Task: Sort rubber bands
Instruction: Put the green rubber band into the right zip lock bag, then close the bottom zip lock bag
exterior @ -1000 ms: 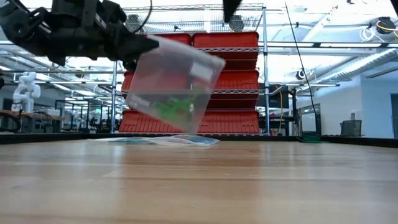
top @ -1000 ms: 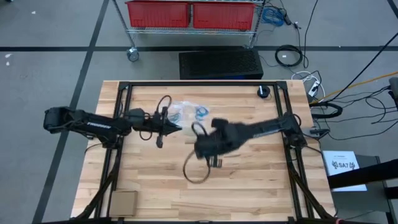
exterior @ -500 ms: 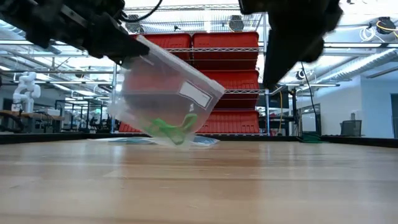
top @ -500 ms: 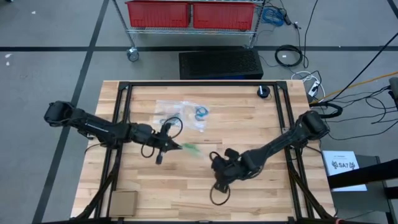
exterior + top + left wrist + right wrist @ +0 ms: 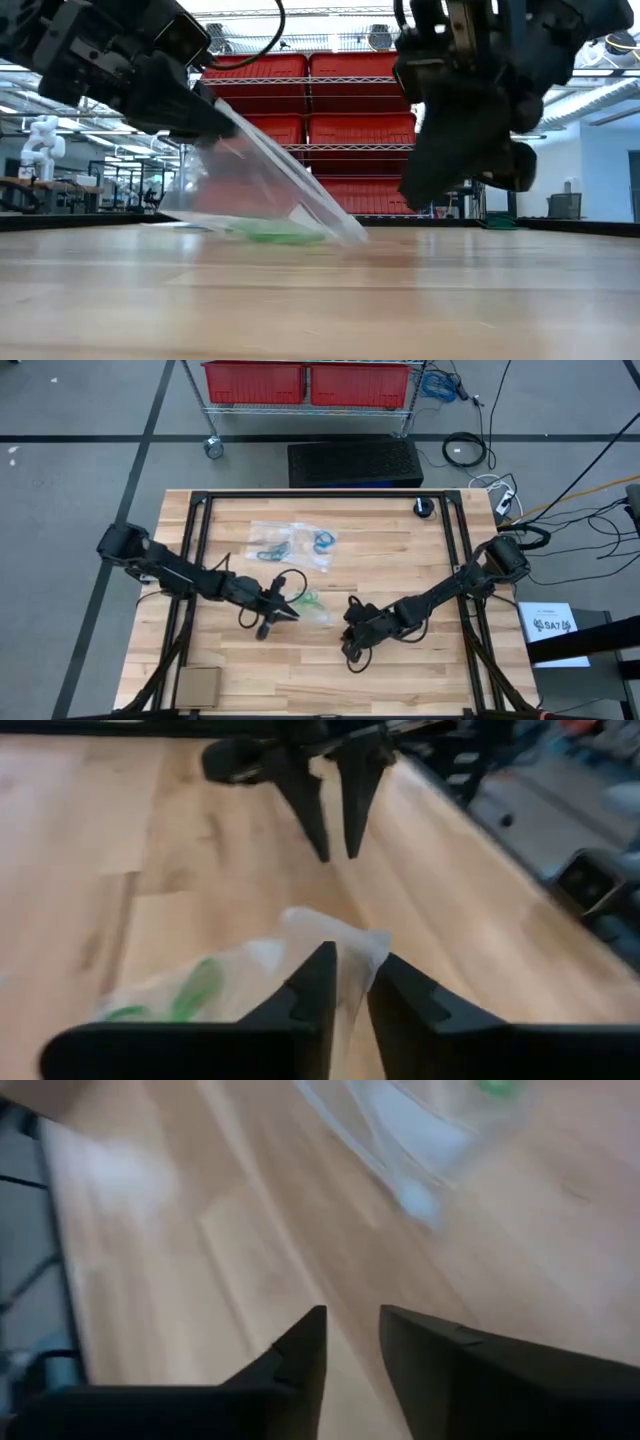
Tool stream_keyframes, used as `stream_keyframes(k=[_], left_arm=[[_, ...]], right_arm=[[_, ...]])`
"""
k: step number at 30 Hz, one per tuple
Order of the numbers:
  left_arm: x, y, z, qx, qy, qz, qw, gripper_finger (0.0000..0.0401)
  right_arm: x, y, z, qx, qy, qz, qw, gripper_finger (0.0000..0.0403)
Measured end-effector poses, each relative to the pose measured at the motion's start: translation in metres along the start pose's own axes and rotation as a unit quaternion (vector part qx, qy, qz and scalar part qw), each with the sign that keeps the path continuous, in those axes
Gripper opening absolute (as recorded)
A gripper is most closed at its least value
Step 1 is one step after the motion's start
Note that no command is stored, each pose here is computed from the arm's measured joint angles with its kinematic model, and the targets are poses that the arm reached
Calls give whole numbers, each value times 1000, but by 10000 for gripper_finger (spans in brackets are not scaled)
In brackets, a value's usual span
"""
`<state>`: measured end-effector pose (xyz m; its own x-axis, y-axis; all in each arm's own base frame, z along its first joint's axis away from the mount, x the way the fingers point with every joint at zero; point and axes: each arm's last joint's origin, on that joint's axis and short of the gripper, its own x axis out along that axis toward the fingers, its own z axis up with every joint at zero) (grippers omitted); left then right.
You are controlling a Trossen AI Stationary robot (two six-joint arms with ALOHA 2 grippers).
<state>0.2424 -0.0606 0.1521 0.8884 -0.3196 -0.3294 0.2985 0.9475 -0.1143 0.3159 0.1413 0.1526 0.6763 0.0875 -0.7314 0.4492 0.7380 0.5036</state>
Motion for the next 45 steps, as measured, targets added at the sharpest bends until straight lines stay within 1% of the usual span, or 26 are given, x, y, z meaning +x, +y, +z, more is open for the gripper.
stream_keyframes(k=[3, 5, 9, 12, 13, 15, 17, 20, 23, 25, 27, 30, 35, 37, 39, 42, 43, 45], left_arm=[[3, 0, 2, -26, -7, -24, 999, 89], [4, -1, 6, -37, -11, -39, 999, 105], [7, -4, 16, -42, -22, -65, 997, 131], [8, -4, 20, -42, -24, -68, 997, 144], [8, -3, 20, -42, -24, -61, 997, 146], [9, 3, 18, -49, -6, -22, 999, 147], [8, 13, 8, -49, 41, 33, 997, 143], [3, 28, -7, -51, 119, 100, 986, 127], [-2, 40, -14, -65, 152, 122, 979, 101], [-3, 42, -14, -73, 155, 107, 979, 83], [-3, 40, -15, -82, 159, 78, 981, 66], [0, 35, -18, -109, 169, 42, 979, 46], [8, 21, -27, -143, 191, 8, 971, 22], [13, 13, -29, -154, 187, -7, 970, 17], [19, 3, -29, -154, 169, -26, 973, 13], [26, -8, -23, -136, 121, -57, 982, 13], [26, -9, -20, -131, 107, -60, 984, 13], [24, -3, -16, -123, 94, -34, 987, 12]], right_arm=[[0, 4, 2, -20, -13, 20, 1000, 109], [0, 4, 3, -30, -16, 21, 999, 106], [0, 4, 3, -46, -25, 15, 999, 74], [0, 4, 3, -48, -25, 15, 998, 40], [0, 4, 3, -50, -25, 15, 998, 28], [1, 3, 2, -53, -22, 10, 998, 9], [6, 1, 0, -54, -17, 3, 998, 4], [21, -9, -4, -54, 7, -16, 998, 3], [34, -19, -3, -47, 11, -33, 998, 1], [38, -24, 3, -38, 8, -38, 999, 1], [40, -30, 12, -36, 6, -43, 998, 1], [40, -42, 30, -44, -7, -61, 997, 1], [40, -73, 66, -61, -24, -104, 992, 0], [35, -86, 80, -81, -26, -124, 989, 0], [26, -99, 95, -103, -26, -141, 984, 0], [-5, -108, 117, -119, -24, -149, 981, 0], [-18, -109, 121, -118, -17, -149, 982, 0], [-39, -109, 124, -110, -3, -142, 984, 0]])
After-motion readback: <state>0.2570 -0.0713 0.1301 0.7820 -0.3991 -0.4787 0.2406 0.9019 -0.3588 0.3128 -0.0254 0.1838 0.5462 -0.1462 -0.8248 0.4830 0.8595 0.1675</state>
